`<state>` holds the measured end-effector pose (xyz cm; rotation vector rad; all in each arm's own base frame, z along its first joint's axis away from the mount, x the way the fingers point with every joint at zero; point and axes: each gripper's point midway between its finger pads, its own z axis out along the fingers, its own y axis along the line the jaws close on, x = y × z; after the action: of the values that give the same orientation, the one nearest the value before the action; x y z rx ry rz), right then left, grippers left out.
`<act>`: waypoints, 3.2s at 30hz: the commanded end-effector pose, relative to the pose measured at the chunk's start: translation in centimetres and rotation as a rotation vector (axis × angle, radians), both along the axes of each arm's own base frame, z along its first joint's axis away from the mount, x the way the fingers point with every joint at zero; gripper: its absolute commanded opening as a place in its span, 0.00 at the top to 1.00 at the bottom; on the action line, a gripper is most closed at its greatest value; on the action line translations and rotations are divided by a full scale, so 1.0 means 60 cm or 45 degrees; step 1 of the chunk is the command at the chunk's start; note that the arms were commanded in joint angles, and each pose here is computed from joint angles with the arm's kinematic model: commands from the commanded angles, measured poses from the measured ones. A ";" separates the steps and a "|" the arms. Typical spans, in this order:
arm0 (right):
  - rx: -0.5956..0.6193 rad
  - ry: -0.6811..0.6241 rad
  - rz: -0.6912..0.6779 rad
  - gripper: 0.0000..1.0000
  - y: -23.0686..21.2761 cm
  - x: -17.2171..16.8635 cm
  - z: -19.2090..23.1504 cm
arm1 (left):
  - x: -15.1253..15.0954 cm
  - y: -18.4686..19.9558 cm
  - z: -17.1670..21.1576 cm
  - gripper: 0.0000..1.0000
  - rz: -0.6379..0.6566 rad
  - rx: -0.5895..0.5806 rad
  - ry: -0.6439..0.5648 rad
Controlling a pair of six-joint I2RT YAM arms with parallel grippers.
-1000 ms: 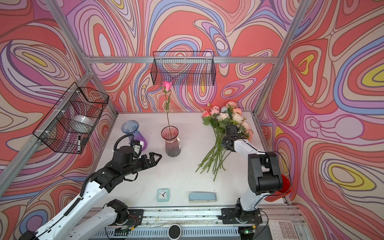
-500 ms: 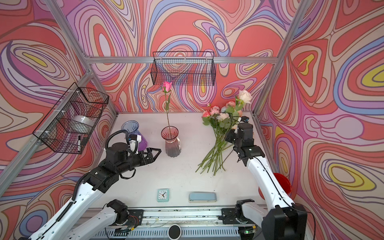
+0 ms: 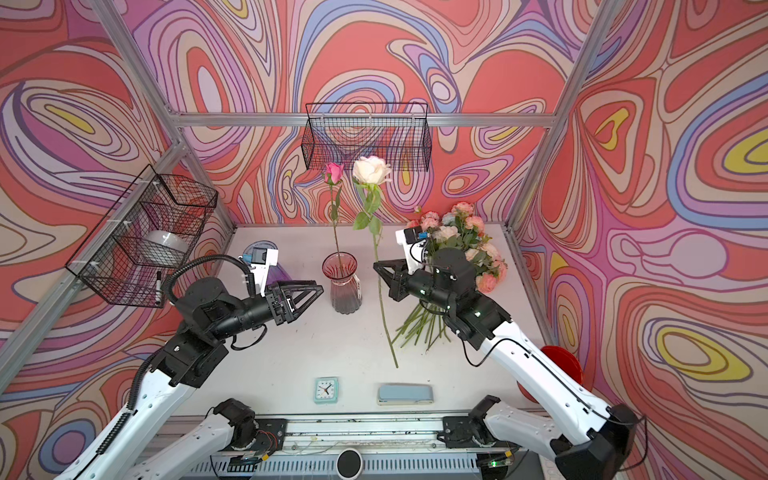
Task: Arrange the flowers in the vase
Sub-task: 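Pull a pale rose up with the right gripper while the left gripper reaches in, then close the left gripper on the pale rose while the right gripper releases, then lower the pale rose stem into the pink vase and open the left gripper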
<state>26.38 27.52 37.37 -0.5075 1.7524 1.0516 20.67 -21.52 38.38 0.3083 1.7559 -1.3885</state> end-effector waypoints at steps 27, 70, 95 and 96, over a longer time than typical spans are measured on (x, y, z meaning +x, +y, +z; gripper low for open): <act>0.239 -0.156 0.209 0.88 0.128 -0.059 0.111 | -0.020 -0.047 0.027 1.00 -0.246 -0.003 -0.120; 0.140 -0.209 -0.163 0.60 -0.051 -0.099 0.046 | 0.359 0.003 -0.055 1.00 0.748 0.534 -0.317; -0.182 0.153 -0.594 0.41 -0.073 0.002 -0.118 | 0.223 0.085 -0.007 0.22 0.833 0.337 -0.103; -0.240 0.186 -0.634 0.41 -0.077 0.011 -0.142 | 0.213 0.087 -0.010 0.19 0.823 0.317 -0.082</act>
<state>25.33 24.88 33.31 -0.2029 1.8264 0.7936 34.72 -17.27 38.51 -0.0126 1.7179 -0.6609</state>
